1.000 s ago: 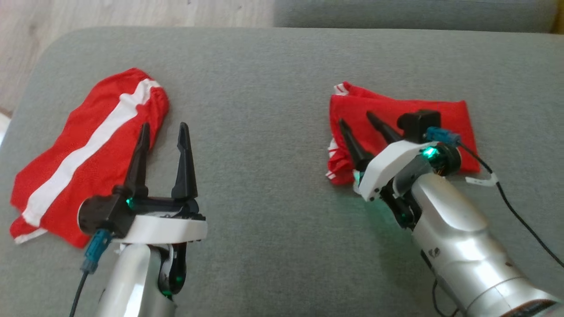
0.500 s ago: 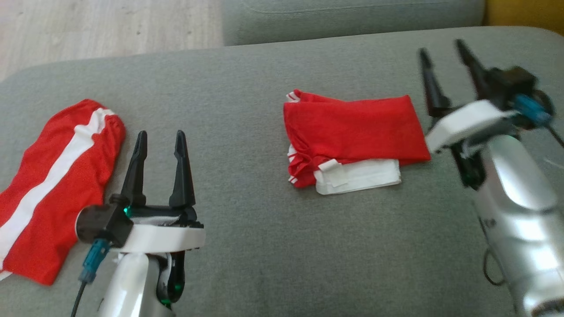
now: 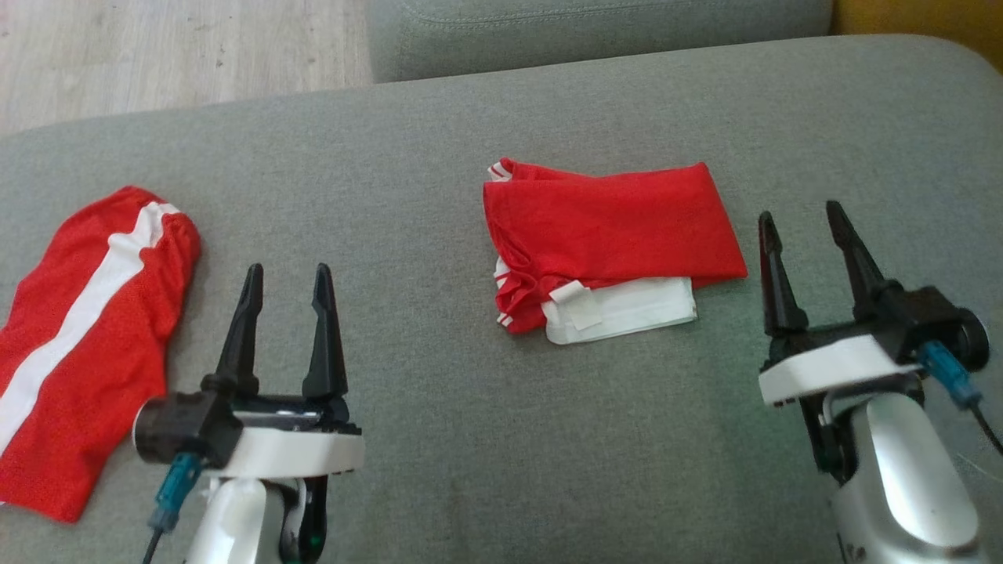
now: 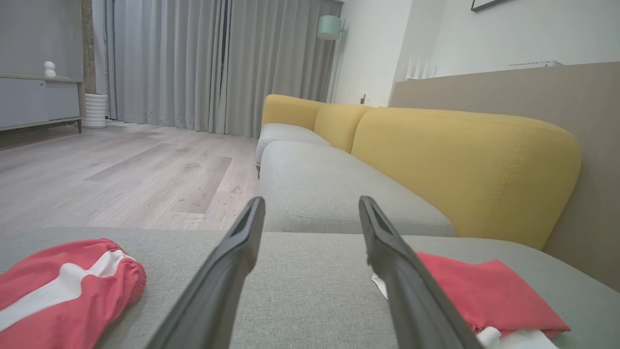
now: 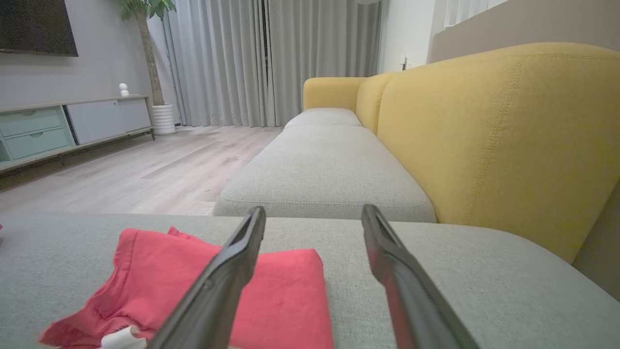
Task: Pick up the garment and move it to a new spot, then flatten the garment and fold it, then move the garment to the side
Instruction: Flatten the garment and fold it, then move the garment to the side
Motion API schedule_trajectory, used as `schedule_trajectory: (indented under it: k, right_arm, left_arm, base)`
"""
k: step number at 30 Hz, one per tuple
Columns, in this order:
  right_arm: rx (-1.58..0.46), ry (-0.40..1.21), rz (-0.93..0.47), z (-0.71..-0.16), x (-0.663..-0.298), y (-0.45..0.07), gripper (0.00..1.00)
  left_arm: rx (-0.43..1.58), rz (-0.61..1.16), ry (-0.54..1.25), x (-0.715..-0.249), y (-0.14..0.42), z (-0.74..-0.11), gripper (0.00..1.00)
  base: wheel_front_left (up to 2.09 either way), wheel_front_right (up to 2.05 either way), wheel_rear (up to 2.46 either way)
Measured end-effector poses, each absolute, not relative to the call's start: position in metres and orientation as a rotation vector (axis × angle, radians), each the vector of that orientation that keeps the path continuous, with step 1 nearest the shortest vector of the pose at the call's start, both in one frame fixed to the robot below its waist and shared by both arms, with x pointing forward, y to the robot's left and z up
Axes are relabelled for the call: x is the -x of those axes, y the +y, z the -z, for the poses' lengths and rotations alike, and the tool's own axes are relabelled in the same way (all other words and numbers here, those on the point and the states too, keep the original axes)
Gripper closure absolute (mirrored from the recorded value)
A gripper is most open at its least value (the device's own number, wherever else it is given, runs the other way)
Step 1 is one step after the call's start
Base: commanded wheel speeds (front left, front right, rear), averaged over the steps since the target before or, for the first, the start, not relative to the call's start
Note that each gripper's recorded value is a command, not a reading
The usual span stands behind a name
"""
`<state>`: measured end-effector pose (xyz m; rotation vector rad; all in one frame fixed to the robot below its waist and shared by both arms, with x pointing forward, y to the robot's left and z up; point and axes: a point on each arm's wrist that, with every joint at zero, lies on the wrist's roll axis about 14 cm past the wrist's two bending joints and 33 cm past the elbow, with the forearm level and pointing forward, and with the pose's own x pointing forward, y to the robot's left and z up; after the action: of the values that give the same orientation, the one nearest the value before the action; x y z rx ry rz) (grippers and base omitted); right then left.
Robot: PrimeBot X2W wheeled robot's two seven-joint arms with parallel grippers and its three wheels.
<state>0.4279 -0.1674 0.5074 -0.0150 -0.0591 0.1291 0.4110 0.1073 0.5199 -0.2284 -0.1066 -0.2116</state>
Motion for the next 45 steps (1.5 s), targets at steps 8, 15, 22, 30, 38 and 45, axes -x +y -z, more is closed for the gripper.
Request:
schedule_trajectory:
  k: [8, 15, 22, 30, 38, 45]
  right_arm:
    - [0.013, -0.059, -0.119, -0.505, -0.428, -0.167, 0.0]
    - [0.012, -0.041, -0.125, -0.498, -0.433, -0.164, 0.0]
    - [-0.145, 0.082, -0.079, -0.469, -0.461, -0.169, 0.0]
    - [-0.254, 0.392, -0.029, -0.391, -0.481, -0.169, 0.0]
    - [-0.253, 0.486, -0.109, -0.369, -0.493, -0.136, 0.0]
    - [-0.109, 0.467, -0.157, -0.375, -0.499, -0.139, 1.0]
  left_arm:
    - [0.213, 0.2, -0.097, -0.41, 0.112, -0.516, 0.0]
    - [0.212, 0.19, -0.077, -0.41, 0.115, -0.508, 0.0]
    - [0.206, 0.199, -0.047, -0.421, 0.114, -0.496, 0.0]
    - [0.2, 0.192, -0.019, -0.435, 0.118, -0.482, 0.0]
    - [0.192, 0.171, -0.005, -0.439, 0.126, -0.476, 0.0]
    - [0.197, 0.184, -0.005, -0.441, 0.121, -0.476, 0.0]
  base:
    - [0.0, 0.0, 0.0]
    - [0.0, 0.0, 0.0]
    - [0.0, 0.0, 0.0]
    - [0.0, 0.0, 0.0]
    - [0.0, 0.0, 0.0]
    - [0.0, 0.0, 0.0]
